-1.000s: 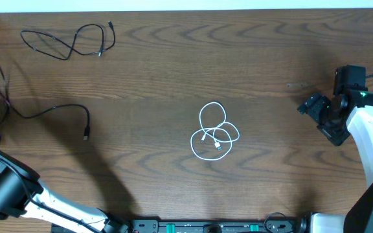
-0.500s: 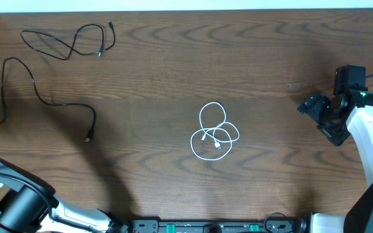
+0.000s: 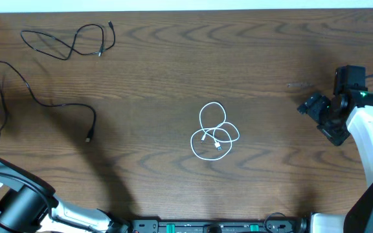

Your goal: Untangle cables

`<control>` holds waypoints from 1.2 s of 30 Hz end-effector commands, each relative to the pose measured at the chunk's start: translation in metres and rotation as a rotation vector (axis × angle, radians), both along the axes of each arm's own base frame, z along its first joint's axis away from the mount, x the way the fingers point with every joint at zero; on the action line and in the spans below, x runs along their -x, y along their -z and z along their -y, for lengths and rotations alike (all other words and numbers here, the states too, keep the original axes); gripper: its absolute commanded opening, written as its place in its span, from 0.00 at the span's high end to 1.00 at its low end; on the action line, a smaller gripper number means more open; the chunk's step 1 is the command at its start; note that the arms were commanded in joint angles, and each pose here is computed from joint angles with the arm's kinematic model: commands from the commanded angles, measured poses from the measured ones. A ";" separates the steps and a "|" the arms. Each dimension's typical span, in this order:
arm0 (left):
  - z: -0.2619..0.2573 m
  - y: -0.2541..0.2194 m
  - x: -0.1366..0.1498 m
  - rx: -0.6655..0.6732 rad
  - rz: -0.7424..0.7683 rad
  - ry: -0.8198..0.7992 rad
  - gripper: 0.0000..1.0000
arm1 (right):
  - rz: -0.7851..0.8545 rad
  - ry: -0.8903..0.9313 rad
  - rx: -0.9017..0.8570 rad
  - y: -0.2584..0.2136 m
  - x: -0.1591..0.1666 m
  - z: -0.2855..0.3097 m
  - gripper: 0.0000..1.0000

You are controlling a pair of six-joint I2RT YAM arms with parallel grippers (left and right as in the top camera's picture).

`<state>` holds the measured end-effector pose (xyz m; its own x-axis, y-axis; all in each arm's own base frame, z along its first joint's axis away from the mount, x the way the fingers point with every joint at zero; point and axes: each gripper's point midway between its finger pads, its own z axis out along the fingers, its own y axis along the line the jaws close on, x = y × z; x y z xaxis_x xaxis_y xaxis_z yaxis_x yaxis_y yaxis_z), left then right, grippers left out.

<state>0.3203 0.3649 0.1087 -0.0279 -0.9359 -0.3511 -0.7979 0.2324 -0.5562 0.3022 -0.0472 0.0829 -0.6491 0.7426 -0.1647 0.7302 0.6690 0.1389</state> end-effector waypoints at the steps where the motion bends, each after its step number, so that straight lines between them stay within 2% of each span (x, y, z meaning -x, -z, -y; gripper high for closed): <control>1: 0.032 -0.059 -0.028 0.079 0.239 0.113 0.05 | -0.006 0.011 0.011 0.001 0.001 0.004 0.01; 3: 0.039 -0.075 -0.032 0.061 0.261 0.121 0.05 | -0.006 0.011 0.011 0.001 0.001 0.004 0.01; 6: 0.059 -0.100 -0.044 -0.028 0.277 0.215 0.05 | -0.006 0.011 0.011 0.001 0.001 0.004 0.01; 10: 0.088 -0.102 -0.059 -0.116 0.232 0.359 0.05 | -0.006 0.011 0.011 0.001 0.001 0.004 0.01; 12: 0.099 -0.090 -0.063 -0.140 0.163 0.400 0.05 | -0.006 0.011 0.011 0.001 0.001 0.004 0.01; 19: 0.089 -0.018 -0.039 -0.399 -0.390 0.429 0.04 | -0.006 0.011 0.011 0.001 0.001 0.004 0.01; 23: 0.096 0.009 -0.045 -0.420 -0.467 0.546 0.04 | -0.006 0.011 0.011 0.001 0.001 0.004 0.01; 29: 0.093 0.040 -0.051 -0.391 -0.492 0.560 0.07 | -0.005 0.011 0.011 0.001 0.001 0.004 0.01; 30: 0.092 0.043 -0.053 -0.392 -0.491 0.560 0.17 | -0.006 0.011 0.011 0.001 0.001 0.004 0.01; 33: 0.088 0.043 -0.057 -0.407 -0.480 0.553 0.72 | -0.006 0.011 0.011 0.001 0.001 0.004 0.01; 35: 0.086 0.041 -0.060 -0.422 -0.468 0.547 0.90 | -0.006 0.011 0.011 0.001 0.001 0.004 0.01; 36: 0.085 0.040 -0.062 -0.429 -0.463 0.546 0.92 | -0.006 0.011 0.011 0.001 0.001 0.004 0.01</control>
